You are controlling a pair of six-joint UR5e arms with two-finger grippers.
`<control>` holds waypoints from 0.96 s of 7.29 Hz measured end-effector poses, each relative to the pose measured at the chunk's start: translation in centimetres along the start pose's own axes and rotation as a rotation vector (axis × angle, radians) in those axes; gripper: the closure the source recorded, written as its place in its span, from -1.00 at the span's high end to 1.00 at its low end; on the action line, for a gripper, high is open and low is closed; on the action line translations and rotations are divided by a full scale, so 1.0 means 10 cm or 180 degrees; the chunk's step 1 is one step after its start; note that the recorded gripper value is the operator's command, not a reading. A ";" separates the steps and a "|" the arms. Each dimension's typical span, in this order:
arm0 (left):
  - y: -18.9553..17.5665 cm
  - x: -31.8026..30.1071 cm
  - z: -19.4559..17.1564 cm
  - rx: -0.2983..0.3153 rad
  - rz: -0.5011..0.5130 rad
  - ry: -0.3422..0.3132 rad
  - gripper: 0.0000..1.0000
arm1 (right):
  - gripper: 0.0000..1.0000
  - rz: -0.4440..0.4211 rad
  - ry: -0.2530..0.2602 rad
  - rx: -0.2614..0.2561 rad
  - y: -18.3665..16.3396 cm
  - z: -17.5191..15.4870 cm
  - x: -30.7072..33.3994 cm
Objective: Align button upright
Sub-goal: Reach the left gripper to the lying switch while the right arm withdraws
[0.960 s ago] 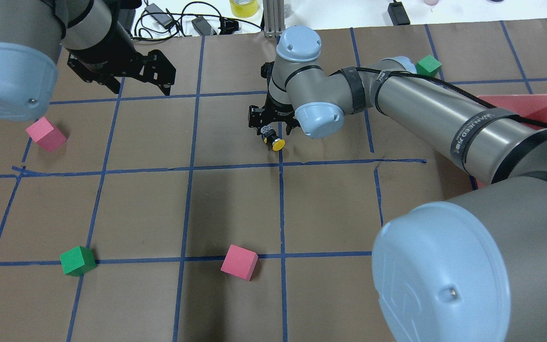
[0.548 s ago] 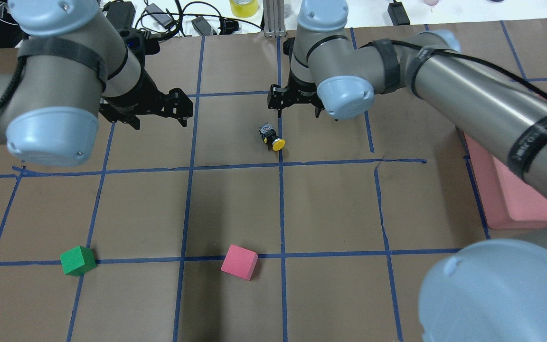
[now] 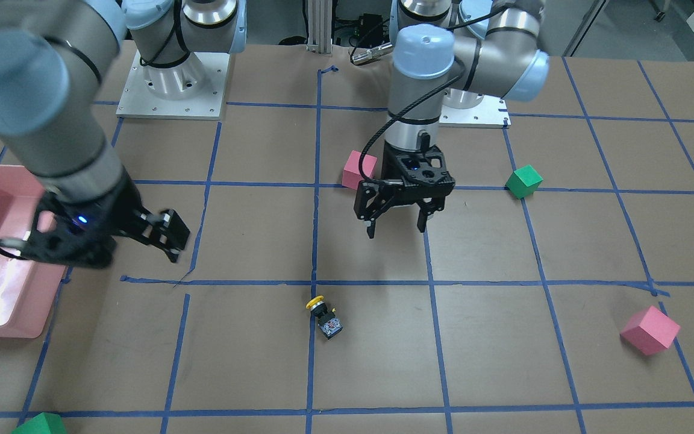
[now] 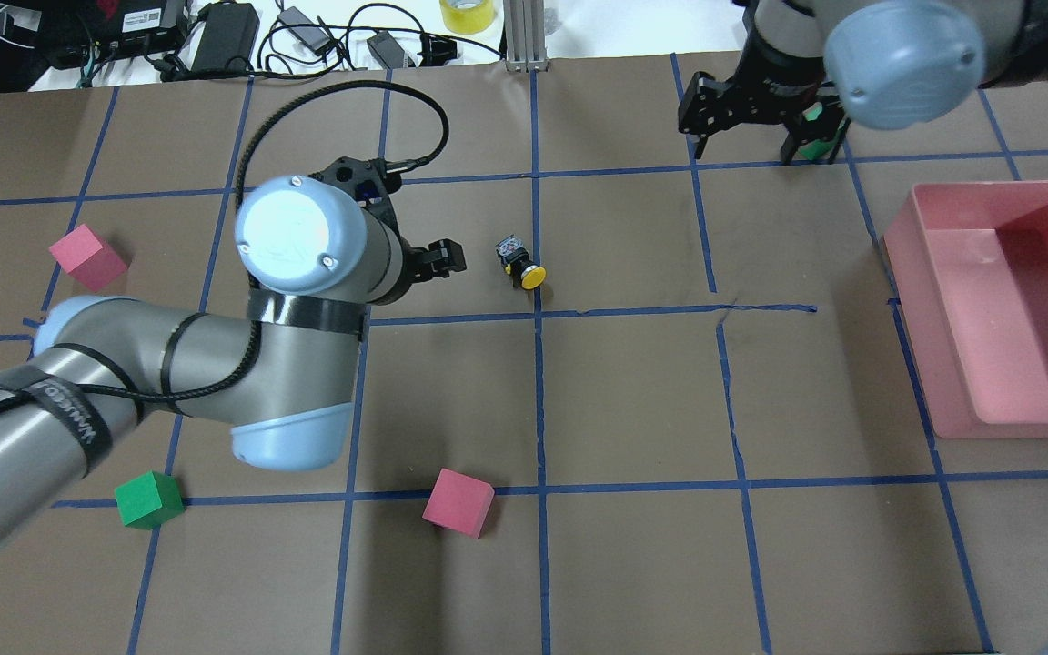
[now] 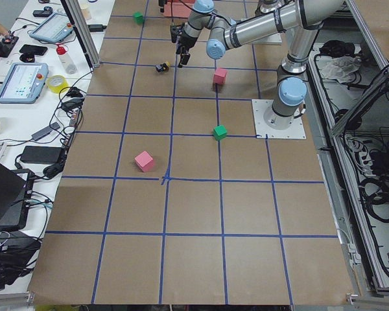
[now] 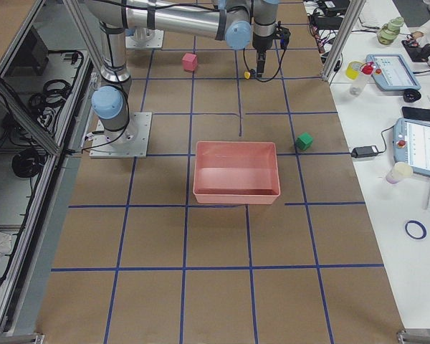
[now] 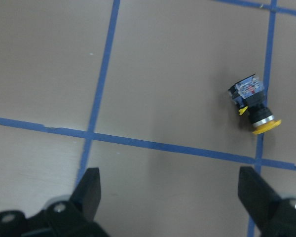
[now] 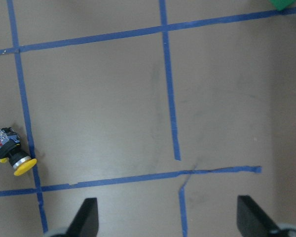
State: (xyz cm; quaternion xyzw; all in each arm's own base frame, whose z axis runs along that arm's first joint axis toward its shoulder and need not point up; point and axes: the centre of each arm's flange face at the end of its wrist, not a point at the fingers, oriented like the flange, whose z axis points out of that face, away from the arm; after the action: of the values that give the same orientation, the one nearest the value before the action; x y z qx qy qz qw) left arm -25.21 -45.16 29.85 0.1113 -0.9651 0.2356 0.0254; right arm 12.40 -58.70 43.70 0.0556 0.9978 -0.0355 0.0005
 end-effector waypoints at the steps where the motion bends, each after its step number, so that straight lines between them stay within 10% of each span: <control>1: 0.17 0.21 0.13 0.0220 -0.0102 0.0016 1.00 | 1.00 -0.0189 0.0068 -0.0030 0.10 -0.18 0.12; 3: 0.48 0.56 0.47 0.0556 -0.0234 -0.0119 1.00 | 1.00 -0.0742 0.0106 -0.0129 0.17 -0.21 0.29; 7: 0.54 1.37 1.32 0.0822 -0.0351 -0.0290 1.00 | 1.00 -0.0931 -0.0017 -0.0177 0.26 -0.30 0.32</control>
State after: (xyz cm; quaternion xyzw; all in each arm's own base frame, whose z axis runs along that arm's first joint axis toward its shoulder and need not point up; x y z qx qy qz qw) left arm -39.74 -49.36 17.16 0.1770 -0.9194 0.3507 -0.0200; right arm 9.54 -55.60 46.48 -0.0905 0.9959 -0.0076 -0.0005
